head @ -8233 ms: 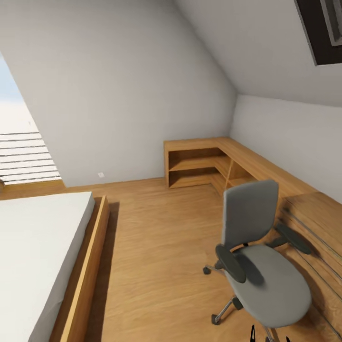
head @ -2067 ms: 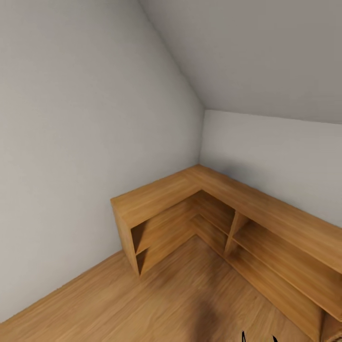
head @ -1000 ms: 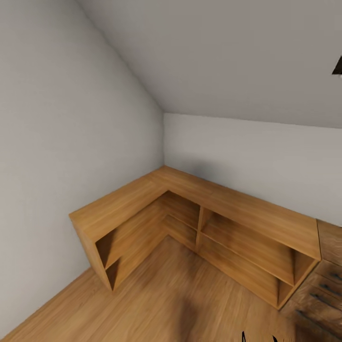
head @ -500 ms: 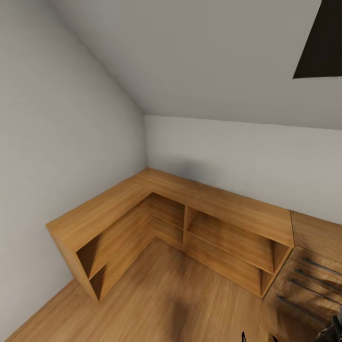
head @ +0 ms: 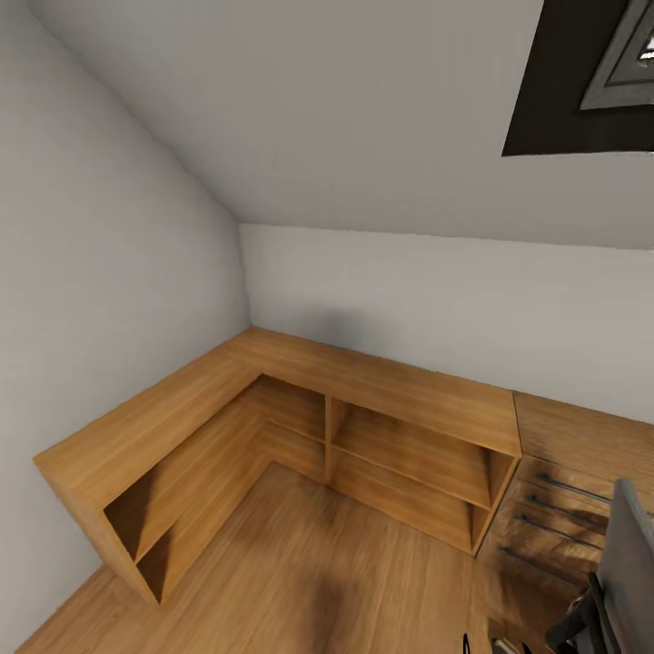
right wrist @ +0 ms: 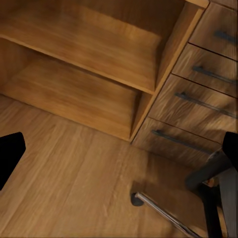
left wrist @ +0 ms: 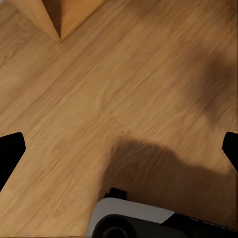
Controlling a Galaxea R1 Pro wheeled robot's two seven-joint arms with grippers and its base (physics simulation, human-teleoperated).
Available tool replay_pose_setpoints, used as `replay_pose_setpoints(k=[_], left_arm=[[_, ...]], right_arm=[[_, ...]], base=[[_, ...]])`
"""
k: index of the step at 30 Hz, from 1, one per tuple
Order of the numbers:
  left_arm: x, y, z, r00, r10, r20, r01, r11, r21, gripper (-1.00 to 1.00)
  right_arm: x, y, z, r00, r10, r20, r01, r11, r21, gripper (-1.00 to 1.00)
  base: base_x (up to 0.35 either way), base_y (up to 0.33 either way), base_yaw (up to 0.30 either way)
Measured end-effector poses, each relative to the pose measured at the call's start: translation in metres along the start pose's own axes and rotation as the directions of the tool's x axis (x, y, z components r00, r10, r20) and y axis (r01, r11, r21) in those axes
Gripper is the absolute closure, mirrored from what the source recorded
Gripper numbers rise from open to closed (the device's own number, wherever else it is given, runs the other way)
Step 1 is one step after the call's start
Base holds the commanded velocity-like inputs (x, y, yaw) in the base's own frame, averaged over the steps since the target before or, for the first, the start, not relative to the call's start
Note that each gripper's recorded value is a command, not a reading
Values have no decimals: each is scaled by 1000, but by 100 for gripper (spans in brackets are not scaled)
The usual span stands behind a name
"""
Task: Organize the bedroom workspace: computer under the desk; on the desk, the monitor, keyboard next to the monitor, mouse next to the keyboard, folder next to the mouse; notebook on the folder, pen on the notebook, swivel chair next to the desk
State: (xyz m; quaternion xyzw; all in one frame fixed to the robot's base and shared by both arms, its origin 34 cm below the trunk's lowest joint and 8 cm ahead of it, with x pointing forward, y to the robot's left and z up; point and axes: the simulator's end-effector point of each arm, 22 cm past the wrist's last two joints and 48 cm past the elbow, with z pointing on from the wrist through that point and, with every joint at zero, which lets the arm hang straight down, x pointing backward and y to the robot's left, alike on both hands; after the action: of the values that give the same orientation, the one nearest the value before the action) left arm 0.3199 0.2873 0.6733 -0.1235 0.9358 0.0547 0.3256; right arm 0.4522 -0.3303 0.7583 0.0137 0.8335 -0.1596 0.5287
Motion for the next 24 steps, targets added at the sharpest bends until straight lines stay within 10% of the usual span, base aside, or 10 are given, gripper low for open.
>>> replay_pose_setpoints(k=[24], left_arm=[[19,10,-5,999,-19,-41,18,999,-28,-100]], right_arm=[[-6,0,1,1000,5,14,-5,1000,1,-100]], base=[[310,64,-243]])
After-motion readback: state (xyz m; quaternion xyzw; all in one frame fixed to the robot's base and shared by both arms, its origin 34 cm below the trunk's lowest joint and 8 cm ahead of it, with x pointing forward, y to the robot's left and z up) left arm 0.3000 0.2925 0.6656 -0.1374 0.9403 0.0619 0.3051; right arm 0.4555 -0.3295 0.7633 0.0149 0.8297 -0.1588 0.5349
